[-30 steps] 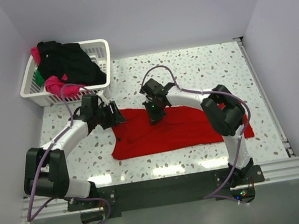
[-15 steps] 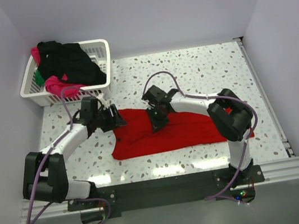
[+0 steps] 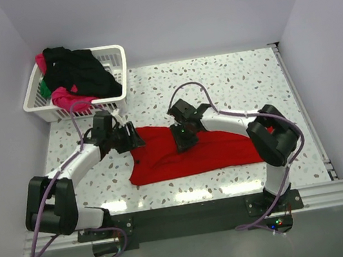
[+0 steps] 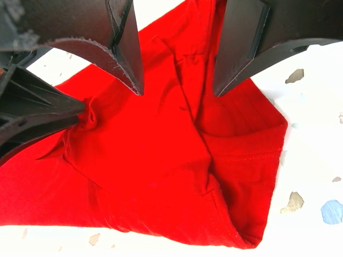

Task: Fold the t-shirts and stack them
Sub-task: Fold the tshirt

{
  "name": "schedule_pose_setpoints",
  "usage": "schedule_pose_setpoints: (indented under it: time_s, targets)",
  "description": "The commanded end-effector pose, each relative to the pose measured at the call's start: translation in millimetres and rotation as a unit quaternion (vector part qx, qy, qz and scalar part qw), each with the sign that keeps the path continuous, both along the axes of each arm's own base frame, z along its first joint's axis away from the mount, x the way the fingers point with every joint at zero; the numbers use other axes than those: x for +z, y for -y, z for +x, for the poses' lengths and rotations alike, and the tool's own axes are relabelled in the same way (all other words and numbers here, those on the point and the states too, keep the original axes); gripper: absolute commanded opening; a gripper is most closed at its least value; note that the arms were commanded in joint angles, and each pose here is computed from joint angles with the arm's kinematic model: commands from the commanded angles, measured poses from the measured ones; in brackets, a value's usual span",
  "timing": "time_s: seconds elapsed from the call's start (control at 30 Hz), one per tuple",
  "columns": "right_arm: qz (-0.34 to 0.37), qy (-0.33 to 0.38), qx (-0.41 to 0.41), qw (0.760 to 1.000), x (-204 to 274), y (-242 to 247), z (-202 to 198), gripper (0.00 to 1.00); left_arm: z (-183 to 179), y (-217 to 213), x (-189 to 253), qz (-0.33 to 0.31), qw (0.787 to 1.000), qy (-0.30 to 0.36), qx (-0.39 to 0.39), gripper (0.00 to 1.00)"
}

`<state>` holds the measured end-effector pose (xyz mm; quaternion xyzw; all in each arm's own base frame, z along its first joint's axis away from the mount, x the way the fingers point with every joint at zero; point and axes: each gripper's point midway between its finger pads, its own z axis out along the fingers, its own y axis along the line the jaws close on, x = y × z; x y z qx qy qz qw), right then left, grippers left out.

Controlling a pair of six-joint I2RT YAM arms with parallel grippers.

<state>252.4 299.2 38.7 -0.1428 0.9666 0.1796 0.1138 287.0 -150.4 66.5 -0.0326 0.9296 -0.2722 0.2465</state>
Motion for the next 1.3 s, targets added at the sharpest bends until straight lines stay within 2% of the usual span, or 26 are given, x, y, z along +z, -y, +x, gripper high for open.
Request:
schedule_pose_setpoints:
  time_s: [0.0,0.2,0.4,0.7,0.9,1.27]
  targets:
    - [0.009,0.032,-0.011,0.999,23.2,1.3,3.2,0.33,5.1,5.2,13.9,-0.009,0.999,0.032,-0.017,0.59]
    - [0.007,0.046,-0.015,0.999,37.4,6.9,3.6,0.39,12.6,11.1,26.0,-0.007,0.999,0.046,-0.021,0.58]
    - [0.048,0.064,-0.008,0.997,51.0,-19.6,22.1,0.40,14.0,22.8,26.2,-0.009,0.998,0.044,-0.033,0.58]
    - [0.064,0.057,0.006,0.996,33.8,-50.5,45.5,0.40,12.5,28.1,23.9,-0.016,0.999,0.039,-0.034,0.58]
    - [0.058,0.028,0.018,0.998,16.2,-51.2,29.2,0.39,14.4,29.3,22.8,-0.019,0.999,0.039,-0.032,0.58]
    - [0.057,0.002,0.025,0.998,15.6,-40.4,-4.1,0.39,8.0,27.0,14.1,-0.015,0.999,0.029,-0.032,0.58]
